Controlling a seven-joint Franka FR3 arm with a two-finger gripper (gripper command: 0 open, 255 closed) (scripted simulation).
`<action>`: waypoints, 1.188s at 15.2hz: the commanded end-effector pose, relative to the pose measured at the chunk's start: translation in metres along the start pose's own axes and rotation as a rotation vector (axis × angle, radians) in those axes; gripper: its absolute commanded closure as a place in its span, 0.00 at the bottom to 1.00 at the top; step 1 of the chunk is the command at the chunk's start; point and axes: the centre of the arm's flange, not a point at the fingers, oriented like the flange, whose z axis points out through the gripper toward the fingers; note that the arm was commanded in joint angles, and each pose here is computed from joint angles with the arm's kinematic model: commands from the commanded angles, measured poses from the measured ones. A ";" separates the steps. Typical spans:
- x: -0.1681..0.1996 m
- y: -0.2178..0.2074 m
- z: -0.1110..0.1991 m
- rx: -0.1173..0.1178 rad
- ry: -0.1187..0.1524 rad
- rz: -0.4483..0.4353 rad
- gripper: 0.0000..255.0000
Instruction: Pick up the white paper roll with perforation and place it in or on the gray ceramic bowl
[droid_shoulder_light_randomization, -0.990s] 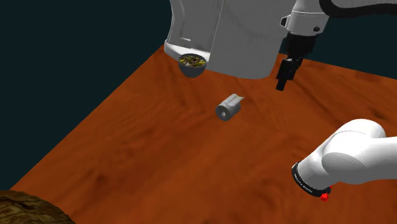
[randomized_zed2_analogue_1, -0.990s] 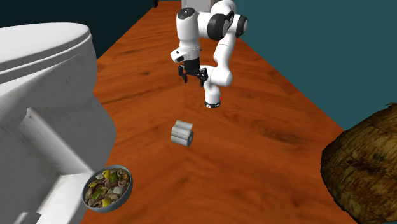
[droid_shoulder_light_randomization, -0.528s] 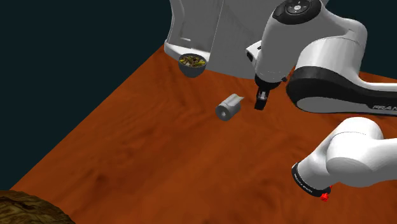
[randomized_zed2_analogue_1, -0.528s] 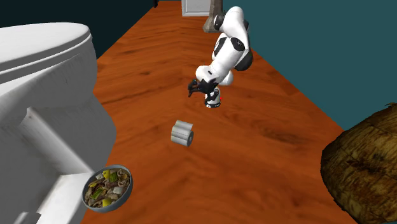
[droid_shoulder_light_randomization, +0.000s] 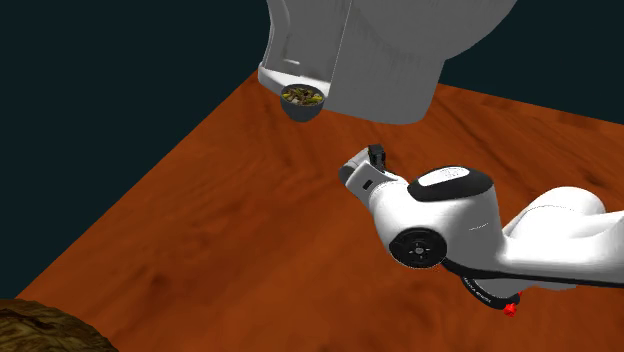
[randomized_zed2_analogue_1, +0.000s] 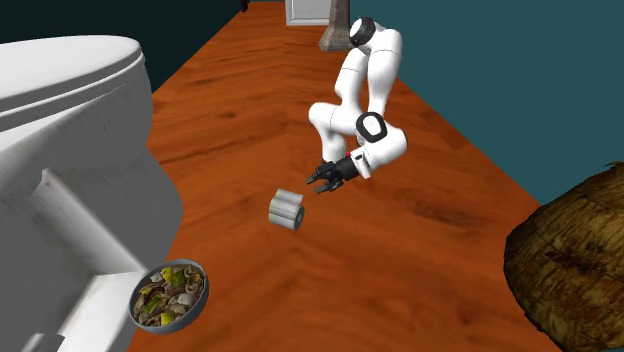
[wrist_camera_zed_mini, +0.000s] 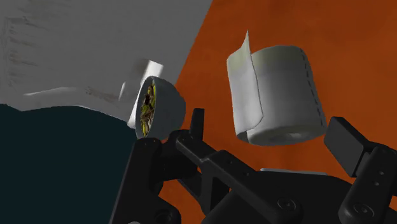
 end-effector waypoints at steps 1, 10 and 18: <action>0.005 -0.028 0.010 -0.119 0.045 -0.081 0.00; 0.007 -0.023 0.050 -0.119 0.045 -0.081 0.00; 0.007 -0.024 0.050 -0.119 0.045 -0.081 1.00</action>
